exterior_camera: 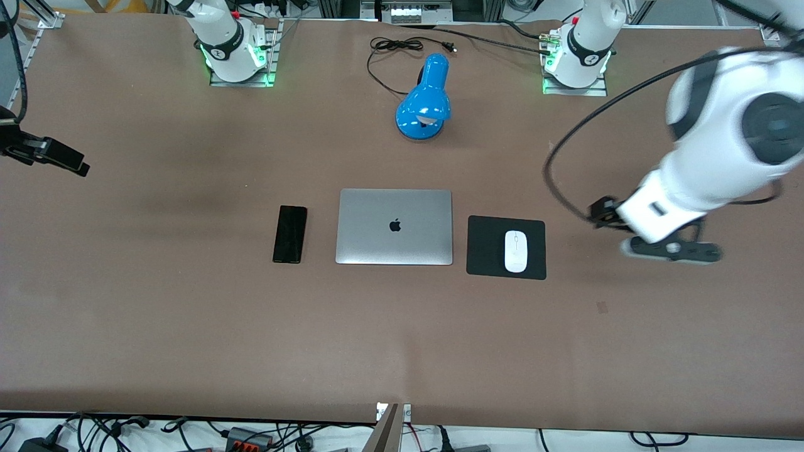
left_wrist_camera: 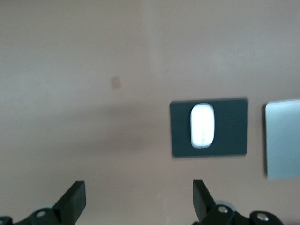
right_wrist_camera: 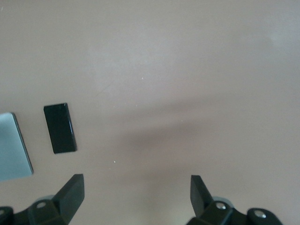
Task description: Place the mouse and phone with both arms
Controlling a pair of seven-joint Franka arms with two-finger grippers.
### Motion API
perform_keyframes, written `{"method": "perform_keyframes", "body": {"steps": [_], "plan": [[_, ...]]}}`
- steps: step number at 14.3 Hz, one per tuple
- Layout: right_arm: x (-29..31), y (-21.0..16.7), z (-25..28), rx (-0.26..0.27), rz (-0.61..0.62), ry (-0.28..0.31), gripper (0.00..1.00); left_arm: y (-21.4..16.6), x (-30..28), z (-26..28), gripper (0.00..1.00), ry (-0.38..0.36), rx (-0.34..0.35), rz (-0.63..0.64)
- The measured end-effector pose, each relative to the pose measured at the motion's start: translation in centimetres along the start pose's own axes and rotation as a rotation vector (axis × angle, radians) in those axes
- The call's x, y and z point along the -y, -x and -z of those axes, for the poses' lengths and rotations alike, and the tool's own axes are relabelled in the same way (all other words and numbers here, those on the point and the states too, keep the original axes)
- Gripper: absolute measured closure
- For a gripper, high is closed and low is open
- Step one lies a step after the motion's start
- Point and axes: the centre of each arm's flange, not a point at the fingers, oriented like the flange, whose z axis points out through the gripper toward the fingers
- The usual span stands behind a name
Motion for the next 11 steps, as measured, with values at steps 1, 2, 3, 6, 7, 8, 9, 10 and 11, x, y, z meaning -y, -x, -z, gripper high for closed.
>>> {"method": "perform_keyframes", "body": {"steps": [1,2,3,6,7,8,9,10,11], "plan": [[0.4,-0.1,-0.1,0.002,0.019,0.0,0.0,0.7,1.1,0.7,0.0,0.0,0.046,-0.007],[0.6,-0.2,-0.2,0.002,0.042,0.0,0.0,1.4,1.8,1.3,0.0,0.003,0.088,-0.008],[0.5,-0.3,-0.2,0.0,0.066,0.0,0.0,2.0,2.3,2.1,0.0,0.017,0.108,-0.003],[-1.3,-0.5,-0.2,0.001,0.079,0.002,0.0,3.5,4.8,4.7,0.0,0.111,0.081,0.038],[-1.6,-0.4,-0.2,0.007,0.076,0.002,0.0,4.1,6.0,5.4,0.0,0.118,0.051,0.06],[-1.6,-0.3,-0.3,0.014,0.076,0.003,0.0,5.0,6.9,5.8,0.0,0.116,0.032,0.073],[-1.6,-0.3,-0.2,0.017,0.076,0.003,0.0,6.0,7.4,5.8,0.0,0.113,0.027,0.081],[-1.6,-0.3,-0.2,0.017,0.077,0.003,0.0,7.0,7.5,5.7,0.0,0.105,0.016,0.085],[-1.6,-0.3,-0.2,0.016,0.078,0.003,0.0,7.8,7.4,5.5,0.0,0.091,-0.001,0.084]]}}
